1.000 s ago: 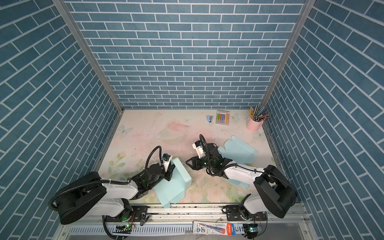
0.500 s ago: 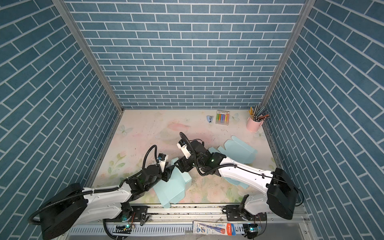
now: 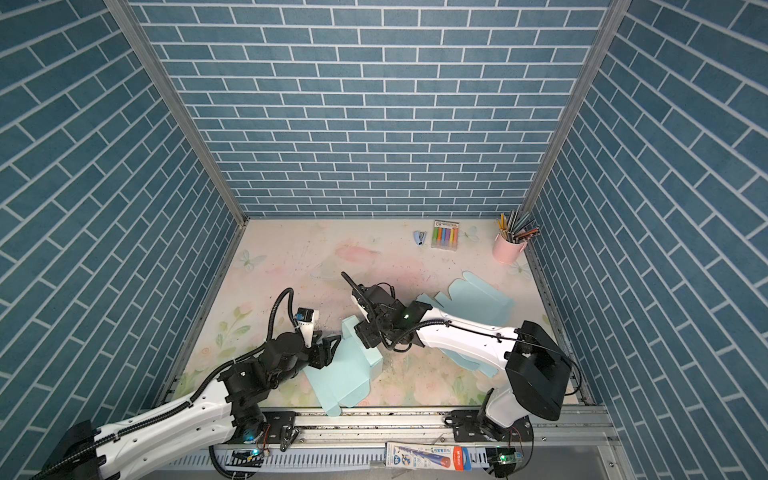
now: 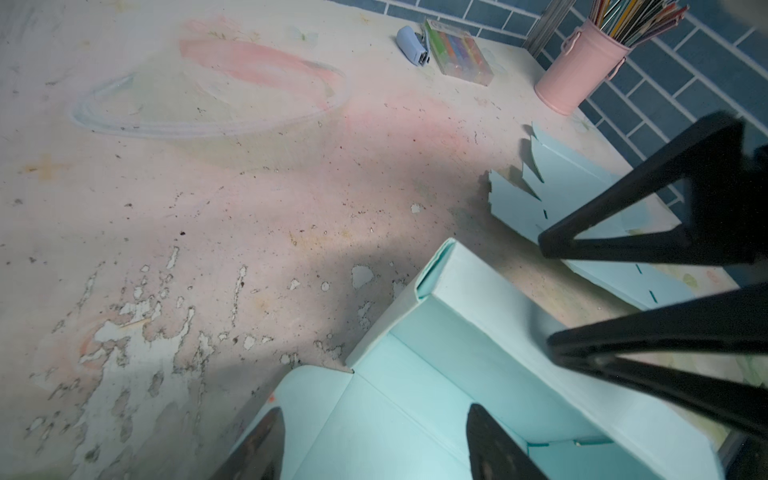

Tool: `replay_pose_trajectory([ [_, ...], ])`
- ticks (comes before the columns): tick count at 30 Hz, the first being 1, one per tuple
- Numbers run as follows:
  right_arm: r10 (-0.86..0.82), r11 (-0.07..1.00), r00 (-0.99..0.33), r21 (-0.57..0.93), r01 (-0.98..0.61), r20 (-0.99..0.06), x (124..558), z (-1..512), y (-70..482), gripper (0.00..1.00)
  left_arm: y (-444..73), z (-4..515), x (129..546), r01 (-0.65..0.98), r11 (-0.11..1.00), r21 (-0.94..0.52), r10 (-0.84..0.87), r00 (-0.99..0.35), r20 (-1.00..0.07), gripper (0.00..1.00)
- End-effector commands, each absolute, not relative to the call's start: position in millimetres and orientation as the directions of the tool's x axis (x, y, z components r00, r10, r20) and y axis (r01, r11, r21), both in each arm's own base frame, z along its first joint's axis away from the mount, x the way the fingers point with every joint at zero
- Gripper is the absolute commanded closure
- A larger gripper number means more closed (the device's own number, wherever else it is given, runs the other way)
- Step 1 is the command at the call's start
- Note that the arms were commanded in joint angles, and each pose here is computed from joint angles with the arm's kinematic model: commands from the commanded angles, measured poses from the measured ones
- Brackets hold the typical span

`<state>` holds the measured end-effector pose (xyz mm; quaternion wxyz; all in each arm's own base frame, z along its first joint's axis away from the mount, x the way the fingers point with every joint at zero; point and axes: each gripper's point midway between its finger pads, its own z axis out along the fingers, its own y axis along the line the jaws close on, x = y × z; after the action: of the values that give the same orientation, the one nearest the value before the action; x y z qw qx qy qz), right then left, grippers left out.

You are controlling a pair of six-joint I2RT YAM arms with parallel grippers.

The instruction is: Fold the paper box

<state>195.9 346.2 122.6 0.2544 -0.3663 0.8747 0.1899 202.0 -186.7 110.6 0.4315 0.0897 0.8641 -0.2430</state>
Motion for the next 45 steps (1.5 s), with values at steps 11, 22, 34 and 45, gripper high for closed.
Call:
replay_pose_trajectory([
  [11, -0.481, 0.602, -0.576, 0.229, -0.765, -0.660, 187.5, 164.3, 350.8, 0.20, -147.6, 124.9, 209.3, 0.172, 0.937, -0.304, -0.144, -0.604, -0.784, 0.30],
  [22, -0.566, 0.601, -0.587, 0.198, -0.775, -0.579, 176.0, 128.5, 362.9, 0.12, -126.1, 134.6, 225.9, 0.118, 0.897, -0.427, -0.289, -0.576, -0.765, 0.23],
  [34, -0.566, 0.650, -0.600, 0.142, -0.747, -0.566, 186.2, 123.4, 351.2, 0.24, -151.2, 113.8, 227.5, 0.235, 0.882, -0.408, -0.188, -0.618, -0.763, 0.23],
  [45, -0.574, 0.631, -0.598, 0.164, -0.758, -0.559, 187.2, 114.9, 357.0, 0.35, -165.4, 105.7, 242.1, 0.306, 0.871, -0.384, -0.150, -0.579, -0.801, 0.39],
])
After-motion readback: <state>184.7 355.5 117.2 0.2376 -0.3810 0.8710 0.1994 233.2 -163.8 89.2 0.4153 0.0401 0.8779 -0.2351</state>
